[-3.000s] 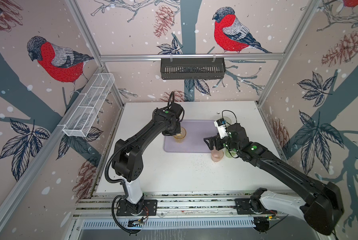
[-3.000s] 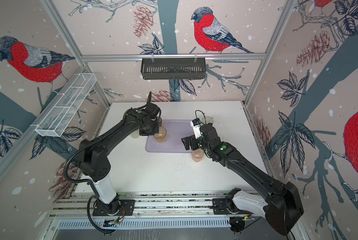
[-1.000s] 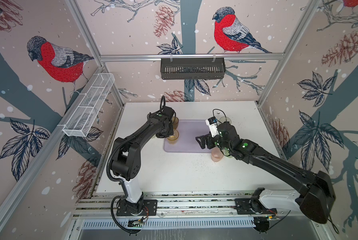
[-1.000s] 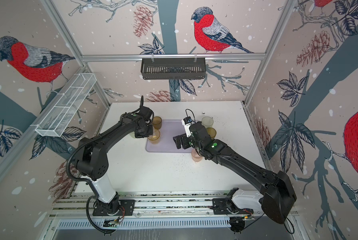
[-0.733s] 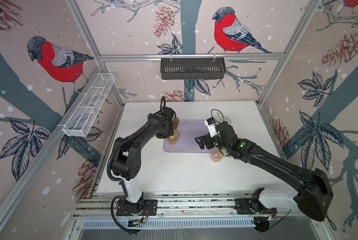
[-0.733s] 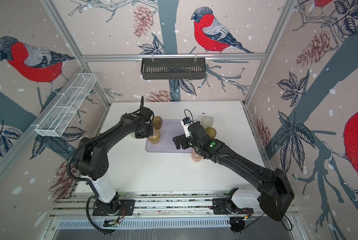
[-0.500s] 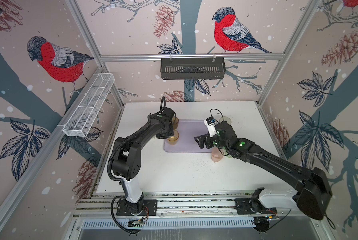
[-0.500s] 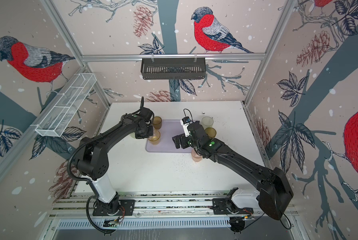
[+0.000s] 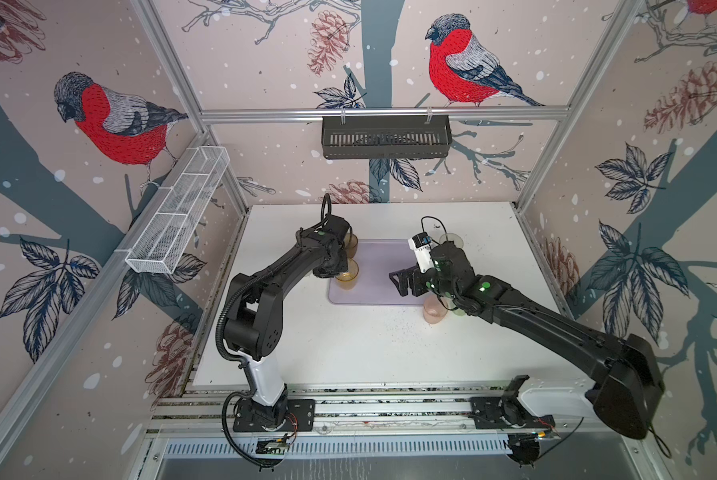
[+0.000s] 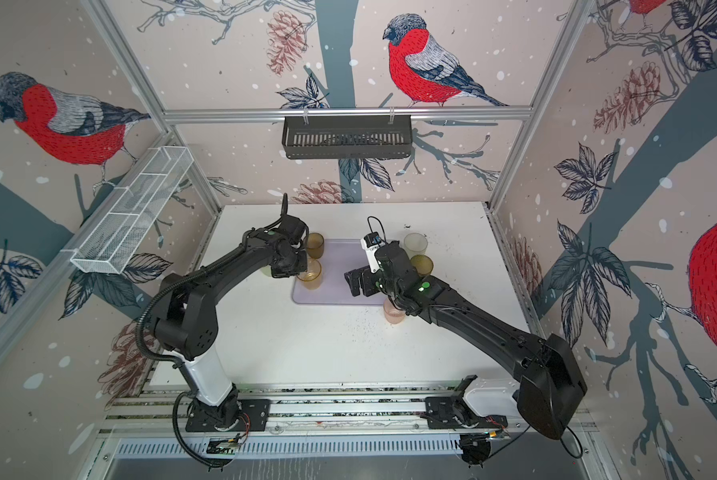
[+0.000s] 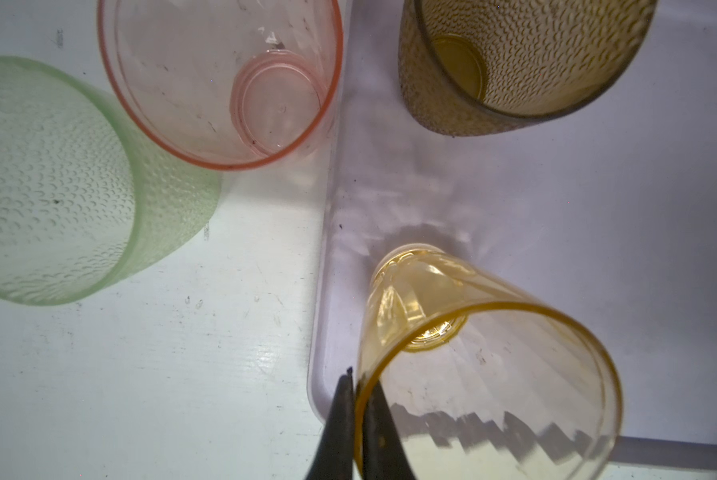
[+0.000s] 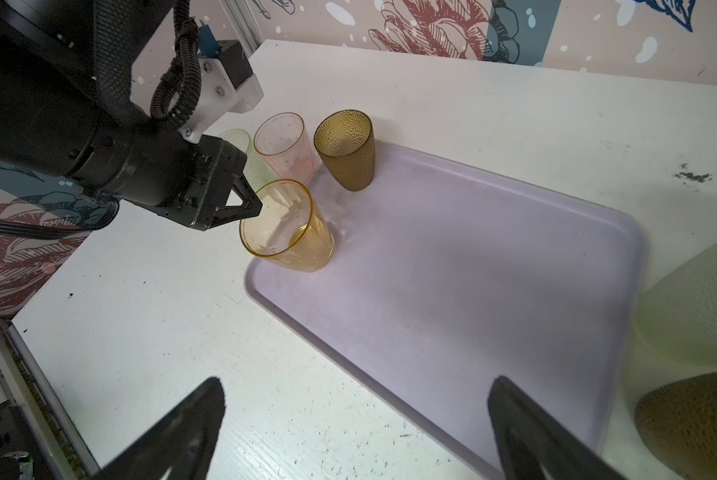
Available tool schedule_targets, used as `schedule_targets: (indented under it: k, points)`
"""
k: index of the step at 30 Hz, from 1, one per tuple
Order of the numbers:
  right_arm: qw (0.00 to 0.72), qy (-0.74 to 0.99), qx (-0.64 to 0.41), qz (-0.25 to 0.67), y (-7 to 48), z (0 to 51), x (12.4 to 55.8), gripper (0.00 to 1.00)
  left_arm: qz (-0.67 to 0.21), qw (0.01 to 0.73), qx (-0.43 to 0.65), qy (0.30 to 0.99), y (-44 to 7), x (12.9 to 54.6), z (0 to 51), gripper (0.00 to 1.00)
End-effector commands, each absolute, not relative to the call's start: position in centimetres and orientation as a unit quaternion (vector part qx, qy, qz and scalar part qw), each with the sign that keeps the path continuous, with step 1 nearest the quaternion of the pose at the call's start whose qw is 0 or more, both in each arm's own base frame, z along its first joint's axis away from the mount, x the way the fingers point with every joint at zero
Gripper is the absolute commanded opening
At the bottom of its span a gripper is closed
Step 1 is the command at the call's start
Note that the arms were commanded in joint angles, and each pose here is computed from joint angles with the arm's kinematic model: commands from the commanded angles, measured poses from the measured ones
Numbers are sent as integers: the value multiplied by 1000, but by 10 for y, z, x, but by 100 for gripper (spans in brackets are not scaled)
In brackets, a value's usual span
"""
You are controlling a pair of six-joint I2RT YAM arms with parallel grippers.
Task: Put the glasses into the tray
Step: 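Lower the yellow glass onto the tray beside the amber glass with left gripper, then open the left gripper and raise it while right gripper moves over pink glass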
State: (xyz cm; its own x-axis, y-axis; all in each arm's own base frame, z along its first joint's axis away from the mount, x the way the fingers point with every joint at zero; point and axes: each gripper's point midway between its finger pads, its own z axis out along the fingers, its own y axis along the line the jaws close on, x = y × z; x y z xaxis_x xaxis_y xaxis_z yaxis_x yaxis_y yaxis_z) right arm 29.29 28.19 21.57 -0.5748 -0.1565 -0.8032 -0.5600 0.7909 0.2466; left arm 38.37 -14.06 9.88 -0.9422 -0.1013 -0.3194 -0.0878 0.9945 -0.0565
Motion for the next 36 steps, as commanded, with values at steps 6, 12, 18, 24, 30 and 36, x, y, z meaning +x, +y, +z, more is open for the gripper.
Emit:
schedule_targets:
  k: [6, 12, 18, 24, 30, 36]
  points:
    - [424, 845, -212, 250, 284, 224, 294, 100, -23, 154, -55, 986, -139, 378, 96, 8]
    - [425, 844, -212, 250, 282, 225, 294, 100, -21, 155, -58, 986, -138, 376, 96, 11]
    - [425, 844, -212, 249, 282, 224, 293, 100, -23, 157, -59, 986, -139, 377, 97, 13]
    - [425, 844, -211, 249, 281, 223, 292, 100, -24, 157, -59, 986, -139, 377, 98, 15]
    - [426, 844, -210, 249, 281, 223, 293, 99, -23, 157, -59, 986, -139, 378, 99, 18]
    - [428, 843, -209, 250, 281, 225, 295, 100, -28, 163, -57, 985, -141, 381, 104, 25]
